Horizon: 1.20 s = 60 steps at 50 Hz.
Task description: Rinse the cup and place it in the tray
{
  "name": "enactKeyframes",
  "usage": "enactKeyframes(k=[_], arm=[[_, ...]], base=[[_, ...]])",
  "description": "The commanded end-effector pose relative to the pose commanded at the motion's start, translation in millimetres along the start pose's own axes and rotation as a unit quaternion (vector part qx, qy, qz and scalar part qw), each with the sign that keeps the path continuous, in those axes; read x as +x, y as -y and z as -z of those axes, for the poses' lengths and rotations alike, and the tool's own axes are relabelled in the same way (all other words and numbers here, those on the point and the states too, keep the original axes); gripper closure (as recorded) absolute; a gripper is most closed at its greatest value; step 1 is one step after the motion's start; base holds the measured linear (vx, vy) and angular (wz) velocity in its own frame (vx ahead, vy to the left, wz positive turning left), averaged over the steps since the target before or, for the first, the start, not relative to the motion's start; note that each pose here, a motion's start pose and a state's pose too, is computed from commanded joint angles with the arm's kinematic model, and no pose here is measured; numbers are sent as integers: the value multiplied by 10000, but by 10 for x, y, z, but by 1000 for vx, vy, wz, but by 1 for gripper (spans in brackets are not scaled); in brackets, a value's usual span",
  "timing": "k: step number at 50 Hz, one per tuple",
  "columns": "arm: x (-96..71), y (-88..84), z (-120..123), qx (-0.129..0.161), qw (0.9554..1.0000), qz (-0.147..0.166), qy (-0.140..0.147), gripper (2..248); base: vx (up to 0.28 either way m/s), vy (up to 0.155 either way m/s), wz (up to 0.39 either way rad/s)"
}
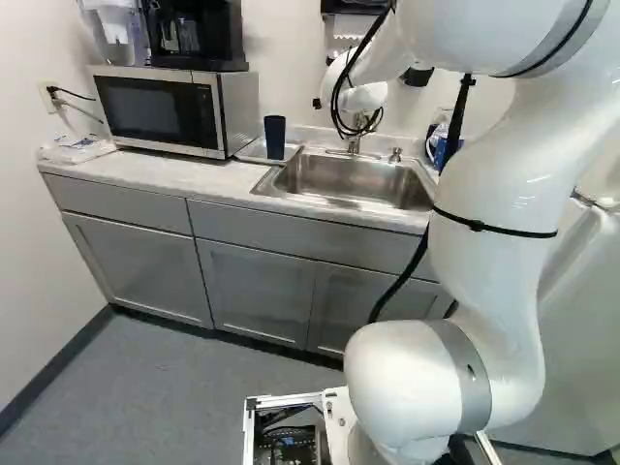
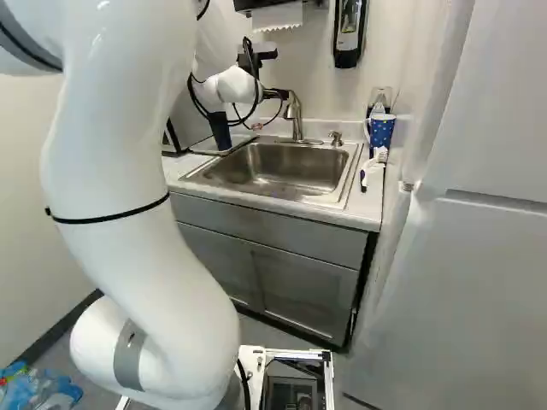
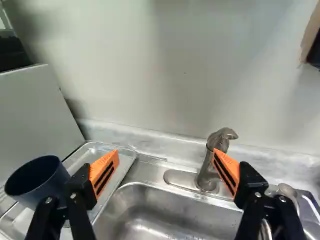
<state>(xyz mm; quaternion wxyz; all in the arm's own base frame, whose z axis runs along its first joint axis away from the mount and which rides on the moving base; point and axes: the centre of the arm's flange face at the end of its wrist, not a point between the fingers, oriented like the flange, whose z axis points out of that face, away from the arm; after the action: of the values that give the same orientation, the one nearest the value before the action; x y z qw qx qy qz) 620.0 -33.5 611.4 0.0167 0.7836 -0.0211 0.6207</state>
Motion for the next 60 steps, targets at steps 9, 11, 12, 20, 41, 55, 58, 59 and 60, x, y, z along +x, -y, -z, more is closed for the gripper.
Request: enactKeyframes(k=[9, 11, 12, 20, 41, 55, 58, 59, 60], arm=[[10, -48, -134, -37, 10000, -9, 35, 3], [14, -59, -163, -45, 10000, -11, 30, 3], [16, -64, -178, -49, 10000, -12, 27, 3], [32, -110, -298, -82, 10000, -19, 3, 3], [98, -142, -384, -105, 9994, -21, -320, 3], [152, -152, -391, -113, 9980, -19, -614, 3], [158, -165, -401, -123, 9978, -21, -644, 3], [160, -170, -405, -126, 9978, -21, -654, 3], [162, -176, -409, -131, 9977, -22, -663, 3]], base=[[0, 0, 0], [0, 0, 0], [0, 0, 0], [0, 0, 0], [0, 0, 0], [0, 0, 0], [0, 0, 0], [0, 0, 0], [0, 0, 0]])
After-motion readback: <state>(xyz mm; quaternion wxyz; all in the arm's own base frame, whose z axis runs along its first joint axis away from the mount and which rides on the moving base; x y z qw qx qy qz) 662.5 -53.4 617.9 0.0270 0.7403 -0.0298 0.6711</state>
